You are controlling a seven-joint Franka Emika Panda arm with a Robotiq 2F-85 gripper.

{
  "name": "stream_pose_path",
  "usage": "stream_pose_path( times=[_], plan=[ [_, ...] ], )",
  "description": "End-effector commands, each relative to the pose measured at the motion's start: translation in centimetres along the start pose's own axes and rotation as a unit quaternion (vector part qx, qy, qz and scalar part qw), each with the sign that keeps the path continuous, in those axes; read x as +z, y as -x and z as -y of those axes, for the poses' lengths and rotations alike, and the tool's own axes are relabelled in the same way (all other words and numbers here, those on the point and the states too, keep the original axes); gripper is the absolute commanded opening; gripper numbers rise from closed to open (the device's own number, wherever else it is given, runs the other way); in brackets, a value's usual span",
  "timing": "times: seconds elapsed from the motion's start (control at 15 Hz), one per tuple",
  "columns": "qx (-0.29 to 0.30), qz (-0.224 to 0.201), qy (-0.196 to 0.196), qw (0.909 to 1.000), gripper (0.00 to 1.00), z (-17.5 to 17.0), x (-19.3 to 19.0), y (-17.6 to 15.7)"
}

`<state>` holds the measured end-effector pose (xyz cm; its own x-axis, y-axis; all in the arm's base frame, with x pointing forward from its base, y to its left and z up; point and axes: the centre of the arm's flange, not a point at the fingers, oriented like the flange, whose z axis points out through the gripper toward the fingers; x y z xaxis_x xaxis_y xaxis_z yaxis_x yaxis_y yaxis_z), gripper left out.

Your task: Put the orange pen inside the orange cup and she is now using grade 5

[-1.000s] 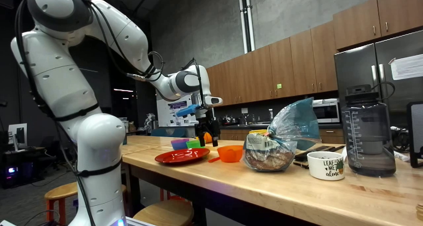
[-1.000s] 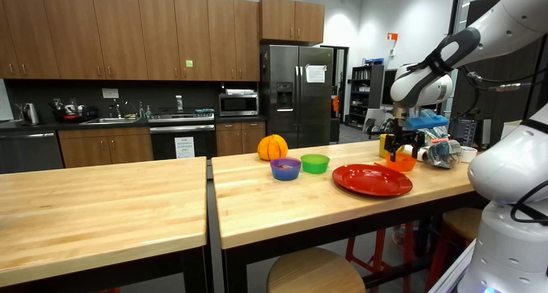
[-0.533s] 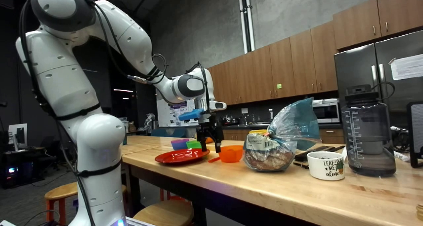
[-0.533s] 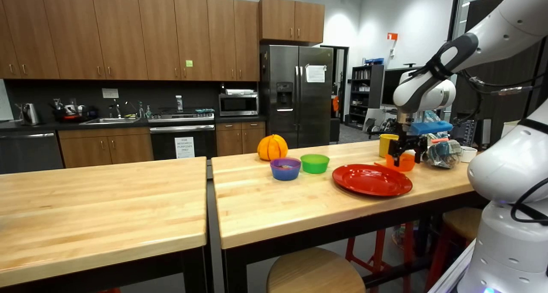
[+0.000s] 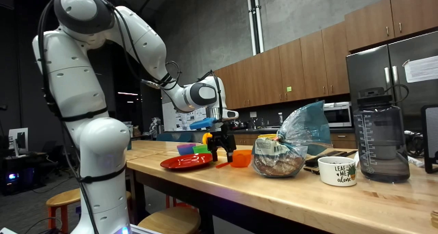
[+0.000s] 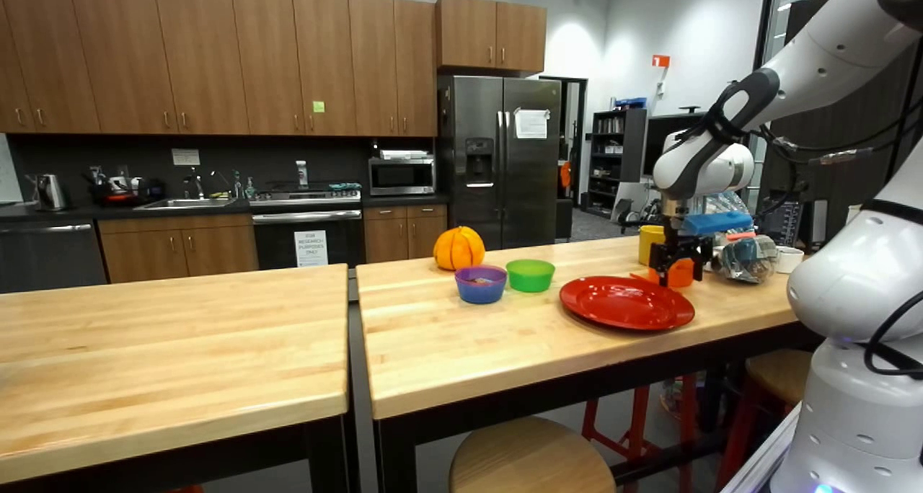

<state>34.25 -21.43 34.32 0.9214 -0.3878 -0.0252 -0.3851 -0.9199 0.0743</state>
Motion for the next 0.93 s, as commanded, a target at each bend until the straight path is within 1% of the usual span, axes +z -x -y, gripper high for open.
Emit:
stream_pose_path(
  times=[0.0,0.13,0.2,0.33,0.53,0.6,0.87],
  plan=[
    [0.005,-0.002,0.007,1.0000,1.00,-0.1,0.5,-2.0],
    [0.003,0.003,0.007,1.0000,1.00,0.1,0.8,-2.3],
    [0.003,0.004,0.007,1.0000,0.79,0.2,1.0,-2.5],
    [0.002,0.007,0.010,0.9999,0.69,0.3,1.1,-2.6],
    [0.001,0.007,0.010,0.9999,0.46,0.5,1.1,-2.8],
    [-0.001,0.006,0.009,0.9999,0.37,0.6,1.0,-2.9],
    [-0.010,0.006,0.008,0.9999,0.10,1.5,0.7,-2.8]
  ],
)
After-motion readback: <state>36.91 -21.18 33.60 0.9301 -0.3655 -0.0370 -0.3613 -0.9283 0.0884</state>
